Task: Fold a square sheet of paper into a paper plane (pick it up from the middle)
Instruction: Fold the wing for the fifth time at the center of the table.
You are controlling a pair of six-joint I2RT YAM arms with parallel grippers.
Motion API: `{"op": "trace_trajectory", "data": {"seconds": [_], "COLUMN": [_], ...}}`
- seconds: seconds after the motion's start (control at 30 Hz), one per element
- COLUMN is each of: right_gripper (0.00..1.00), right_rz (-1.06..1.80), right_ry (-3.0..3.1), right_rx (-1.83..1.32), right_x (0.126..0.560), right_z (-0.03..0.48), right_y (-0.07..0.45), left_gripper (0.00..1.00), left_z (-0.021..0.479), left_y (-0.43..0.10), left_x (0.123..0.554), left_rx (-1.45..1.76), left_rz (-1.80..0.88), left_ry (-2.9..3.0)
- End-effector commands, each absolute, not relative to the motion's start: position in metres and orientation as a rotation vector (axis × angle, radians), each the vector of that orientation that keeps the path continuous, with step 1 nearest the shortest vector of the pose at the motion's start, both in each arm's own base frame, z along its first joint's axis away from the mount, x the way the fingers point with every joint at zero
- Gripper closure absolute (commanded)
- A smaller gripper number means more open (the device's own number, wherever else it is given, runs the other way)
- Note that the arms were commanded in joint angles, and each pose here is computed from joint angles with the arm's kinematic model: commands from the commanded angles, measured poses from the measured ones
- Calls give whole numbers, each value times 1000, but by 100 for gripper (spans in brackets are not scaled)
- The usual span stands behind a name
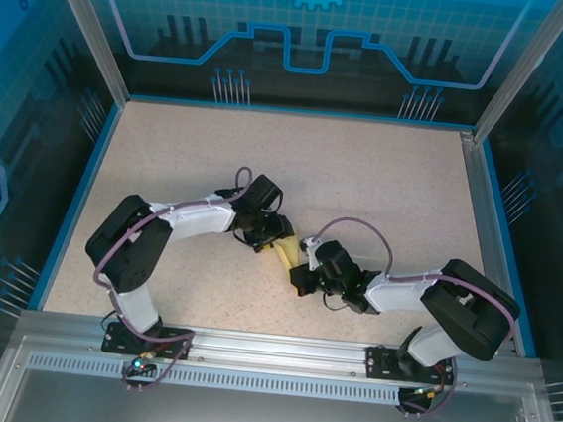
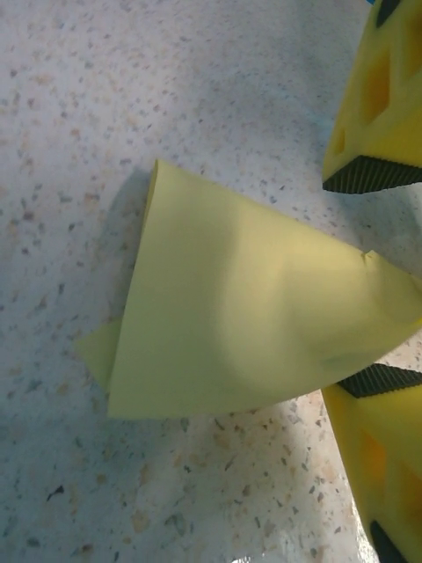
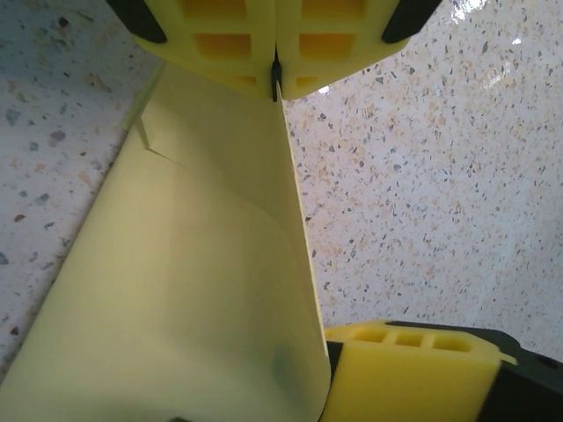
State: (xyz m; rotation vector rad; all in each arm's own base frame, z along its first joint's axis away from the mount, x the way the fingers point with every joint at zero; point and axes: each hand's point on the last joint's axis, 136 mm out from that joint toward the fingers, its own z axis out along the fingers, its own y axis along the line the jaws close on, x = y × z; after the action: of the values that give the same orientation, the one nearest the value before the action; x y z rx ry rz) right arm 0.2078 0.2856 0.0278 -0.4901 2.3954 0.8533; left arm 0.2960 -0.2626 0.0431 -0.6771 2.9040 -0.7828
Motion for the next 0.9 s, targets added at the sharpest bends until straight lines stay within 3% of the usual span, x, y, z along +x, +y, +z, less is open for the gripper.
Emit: {"op": "trace_trajectory", "data": {"seconds": [0.0, 0.13, 0.3, 0.87], "right_gripper": [96, 90, 82, 71], "right_rz": [802, 753, 638, 95], "right_ry": [2377, 2380, 2409, 2404], "right_rx": [-538, -583, -666, -881], "right_x": [209, 207, 202, 190], "right_z": [31, 30, 28, 29], "right_y": [289, 289, 285, 280], "left_gripper": [53, 79, 91, 93], "left_z": [45, 44, 46, 49], "left_y": [-259, -255, -254, -257], "left_x": [288, 287, 288, 288], "left_rx": [-687, -696, -690, -671], "left_rz": [-759, -736, -733, -739], "left_ry": [2966, 2975, 2977, 2984]}}
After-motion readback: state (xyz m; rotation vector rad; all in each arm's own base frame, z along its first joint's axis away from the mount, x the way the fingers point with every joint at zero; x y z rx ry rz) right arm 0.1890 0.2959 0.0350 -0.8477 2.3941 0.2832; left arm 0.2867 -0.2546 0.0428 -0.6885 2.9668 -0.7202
